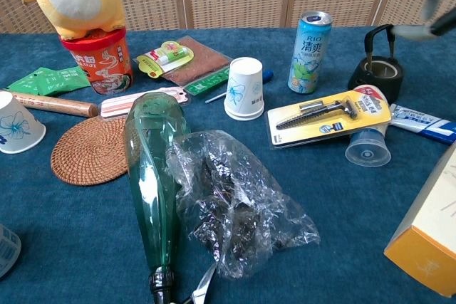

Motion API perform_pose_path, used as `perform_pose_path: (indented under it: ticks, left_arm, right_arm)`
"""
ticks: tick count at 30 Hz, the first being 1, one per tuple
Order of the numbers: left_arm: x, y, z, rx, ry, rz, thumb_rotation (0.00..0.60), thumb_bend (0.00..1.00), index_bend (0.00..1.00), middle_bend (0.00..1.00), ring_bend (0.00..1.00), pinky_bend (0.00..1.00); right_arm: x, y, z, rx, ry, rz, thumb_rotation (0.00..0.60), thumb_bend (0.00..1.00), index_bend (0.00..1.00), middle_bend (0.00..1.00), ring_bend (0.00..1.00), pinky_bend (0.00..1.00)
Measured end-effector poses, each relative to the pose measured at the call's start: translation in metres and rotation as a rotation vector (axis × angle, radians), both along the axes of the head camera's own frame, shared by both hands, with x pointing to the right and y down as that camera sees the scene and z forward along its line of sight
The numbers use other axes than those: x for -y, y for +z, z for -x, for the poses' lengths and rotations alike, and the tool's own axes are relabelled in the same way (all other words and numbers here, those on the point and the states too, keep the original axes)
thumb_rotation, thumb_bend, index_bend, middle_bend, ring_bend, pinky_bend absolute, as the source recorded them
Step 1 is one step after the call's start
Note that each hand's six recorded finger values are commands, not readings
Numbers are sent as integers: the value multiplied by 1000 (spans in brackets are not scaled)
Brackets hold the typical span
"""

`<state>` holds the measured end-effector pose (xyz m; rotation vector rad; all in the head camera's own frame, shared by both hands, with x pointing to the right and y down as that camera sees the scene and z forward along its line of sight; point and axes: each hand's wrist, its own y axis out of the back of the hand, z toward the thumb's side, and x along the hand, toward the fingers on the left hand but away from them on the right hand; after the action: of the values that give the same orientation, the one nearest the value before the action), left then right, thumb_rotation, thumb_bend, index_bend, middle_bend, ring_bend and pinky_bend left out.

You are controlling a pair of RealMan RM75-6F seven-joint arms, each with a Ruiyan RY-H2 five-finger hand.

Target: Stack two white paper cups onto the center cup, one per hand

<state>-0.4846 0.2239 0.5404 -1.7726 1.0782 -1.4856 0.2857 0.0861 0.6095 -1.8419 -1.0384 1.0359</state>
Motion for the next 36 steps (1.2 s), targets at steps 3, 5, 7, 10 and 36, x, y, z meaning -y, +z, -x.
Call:
perform_pose_path:
  ticks: [3, 5, 7, 10, 36]
  left_arm:
    - [1, 1, 2, 8, -3, 1, 600, 243, 149, 0, 0, 108]
    - [2, 3, 3, 23, 1, 4, 600, 243, 149, 0, 0, 110]
    - [4, 5, 3, 34, 3, 1, 600, 243, 149, 0, 0, 117]
    - [9, 7, 3, 37, -1, -7, 600, 243, 149, 0, 0, 121]
    - [55, 56, -33, 209, 40, 162, 600, 243, 144, 0, 0, 129]
  right_arm:
    - [-10, -3, -28, -31, 39, -14, 600, 333, 221, 276, 97, 506]
    - [-19, -3, -48, -52, 70, -12, 600, 332, 227, 276, 97, 494]
    - [-29, -2, -67, -72, 100, 0, 600, 330, 228, 275, 97, 485]
    - [-42, -2, -90, -81, 146, 12, 600, 325, 229, 274, 96, 475]
    - [-113, -25, -172, -142, 300, -10, 600, 318, 230, 273, 92, 450]
